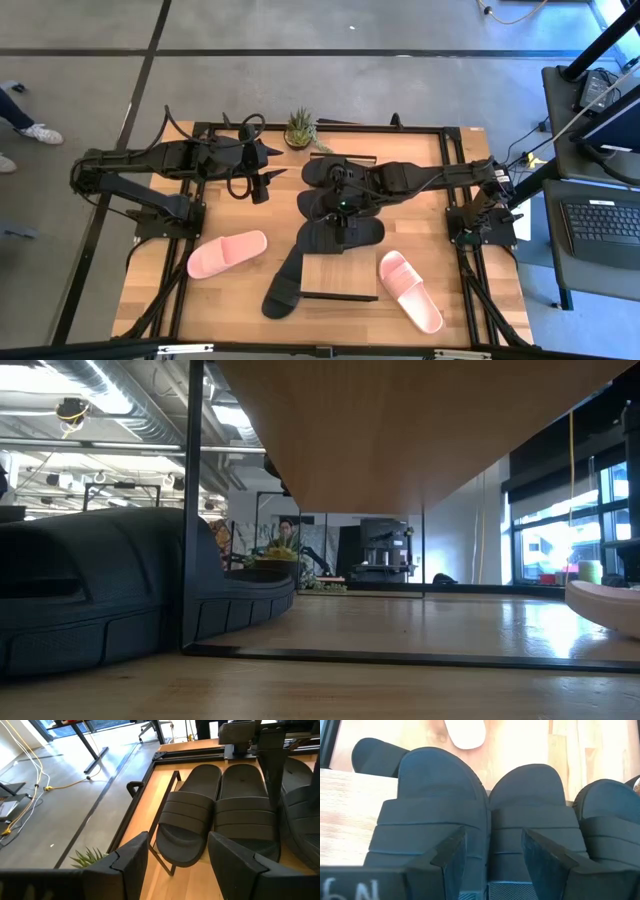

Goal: Pick and place slides into the shelf
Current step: Put the black slipper on the shelf

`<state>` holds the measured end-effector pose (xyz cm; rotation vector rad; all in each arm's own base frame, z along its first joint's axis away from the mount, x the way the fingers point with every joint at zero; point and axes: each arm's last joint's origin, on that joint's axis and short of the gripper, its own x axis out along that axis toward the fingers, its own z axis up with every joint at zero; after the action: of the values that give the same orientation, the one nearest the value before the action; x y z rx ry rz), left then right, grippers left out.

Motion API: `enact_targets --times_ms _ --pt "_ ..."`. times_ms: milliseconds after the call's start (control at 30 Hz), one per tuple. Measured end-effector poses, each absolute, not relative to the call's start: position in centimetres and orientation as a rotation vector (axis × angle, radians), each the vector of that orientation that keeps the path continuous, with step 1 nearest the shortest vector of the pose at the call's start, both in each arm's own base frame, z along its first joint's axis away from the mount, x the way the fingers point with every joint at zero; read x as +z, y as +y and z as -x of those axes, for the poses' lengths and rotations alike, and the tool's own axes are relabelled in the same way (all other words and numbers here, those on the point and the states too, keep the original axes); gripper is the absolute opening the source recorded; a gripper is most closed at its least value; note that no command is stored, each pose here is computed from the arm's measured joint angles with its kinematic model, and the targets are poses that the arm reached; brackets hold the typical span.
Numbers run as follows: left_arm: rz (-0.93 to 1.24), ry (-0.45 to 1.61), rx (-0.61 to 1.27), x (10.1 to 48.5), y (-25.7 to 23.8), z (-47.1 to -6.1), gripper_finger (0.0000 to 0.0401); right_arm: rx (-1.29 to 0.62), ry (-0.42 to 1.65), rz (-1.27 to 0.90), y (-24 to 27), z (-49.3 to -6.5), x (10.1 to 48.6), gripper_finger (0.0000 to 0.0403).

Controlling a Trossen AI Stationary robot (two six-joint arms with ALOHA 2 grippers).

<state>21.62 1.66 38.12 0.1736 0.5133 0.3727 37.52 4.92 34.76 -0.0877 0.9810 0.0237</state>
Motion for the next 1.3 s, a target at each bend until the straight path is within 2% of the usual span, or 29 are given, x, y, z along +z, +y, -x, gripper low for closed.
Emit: enact_targets --times_ms 700,1000,1300 --pt "-0.171 0.513 0.373 38.1 1.7 -21.6 0.0195 -0.043 1.018 -0.022 5.7 -37.0 34.6 0.0187" --pt "-0.172 0.513 0.373 38.1 1.7 -21.6 0.0195 -0.096 1.013 0.001 5.6 -36.8 34.8 0.0187" --pt "-0.18 0.557 0.369 37.8 1.7 -21.4 0.0195 -0.255 0.92 0.023 4.9 -35.2 37.2 0.0187"
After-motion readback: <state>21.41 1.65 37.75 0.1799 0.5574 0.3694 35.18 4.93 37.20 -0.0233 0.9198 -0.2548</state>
